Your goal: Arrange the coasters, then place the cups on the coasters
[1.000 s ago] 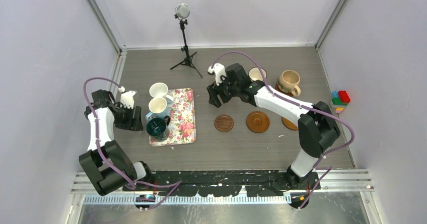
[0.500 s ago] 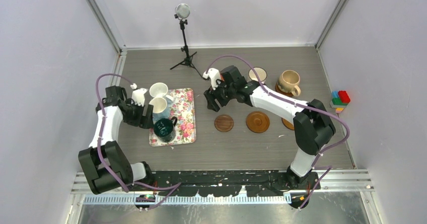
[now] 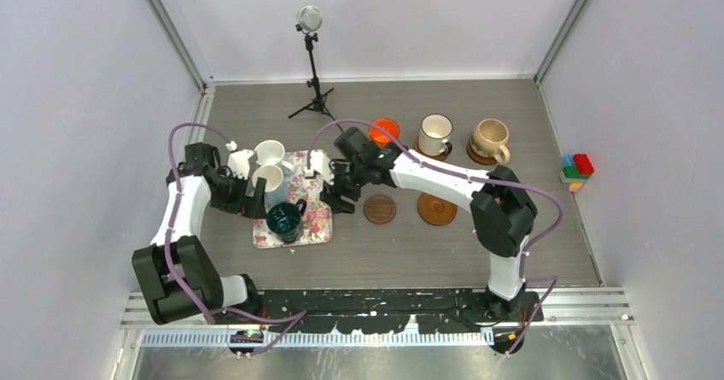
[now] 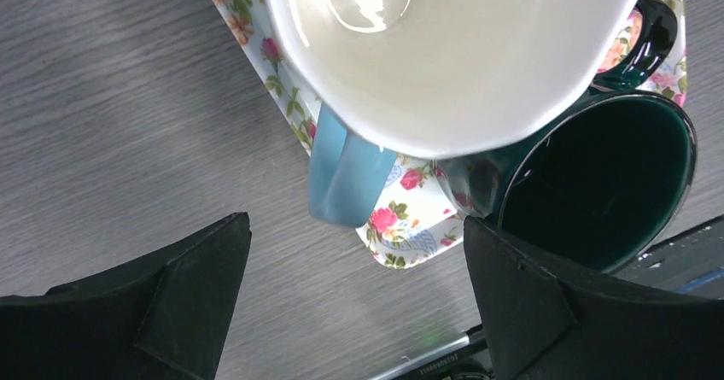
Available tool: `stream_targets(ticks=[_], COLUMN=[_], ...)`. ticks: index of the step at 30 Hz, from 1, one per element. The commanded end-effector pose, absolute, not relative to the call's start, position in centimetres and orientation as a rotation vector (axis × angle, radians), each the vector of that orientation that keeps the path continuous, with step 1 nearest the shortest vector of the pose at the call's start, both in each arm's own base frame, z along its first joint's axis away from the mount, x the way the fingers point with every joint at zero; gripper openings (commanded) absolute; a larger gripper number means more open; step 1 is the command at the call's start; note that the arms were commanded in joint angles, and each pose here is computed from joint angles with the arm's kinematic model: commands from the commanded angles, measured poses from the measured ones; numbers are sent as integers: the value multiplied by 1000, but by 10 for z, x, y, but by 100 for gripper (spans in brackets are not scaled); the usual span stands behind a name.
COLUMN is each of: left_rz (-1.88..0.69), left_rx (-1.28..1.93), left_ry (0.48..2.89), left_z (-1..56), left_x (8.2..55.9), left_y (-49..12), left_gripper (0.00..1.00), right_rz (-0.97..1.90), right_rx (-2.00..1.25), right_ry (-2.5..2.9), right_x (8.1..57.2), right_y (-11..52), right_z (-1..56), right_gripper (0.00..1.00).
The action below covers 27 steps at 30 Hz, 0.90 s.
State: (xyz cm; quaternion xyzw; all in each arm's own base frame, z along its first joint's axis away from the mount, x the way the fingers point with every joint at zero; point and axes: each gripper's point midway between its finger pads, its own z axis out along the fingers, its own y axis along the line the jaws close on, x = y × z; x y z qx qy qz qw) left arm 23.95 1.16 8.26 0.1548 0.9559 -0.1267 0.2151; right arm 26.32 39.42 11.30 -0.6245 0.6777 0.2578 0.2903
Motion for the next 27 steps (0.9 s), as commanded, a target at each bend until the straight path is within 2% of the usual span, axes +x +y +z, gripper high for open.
stream_targets(ticks=[1,17,27], left_rz=[-412,-325,-280], left_rx=[385,277,224], left_ry=[2624,2626,2642], left_z=[105,116,112], left_x=[240,238,243], left_y=[15,29,37], left_gripper=[99,99,99], right_rz=[705,684,628], right_rx=[-1934,-2189,-2196], right_ry=[1542,1257,1214], right_x=[248,239,242], right_y=[417,476,499], right_z=[124,103,96], right_gripper=[71,70,71])
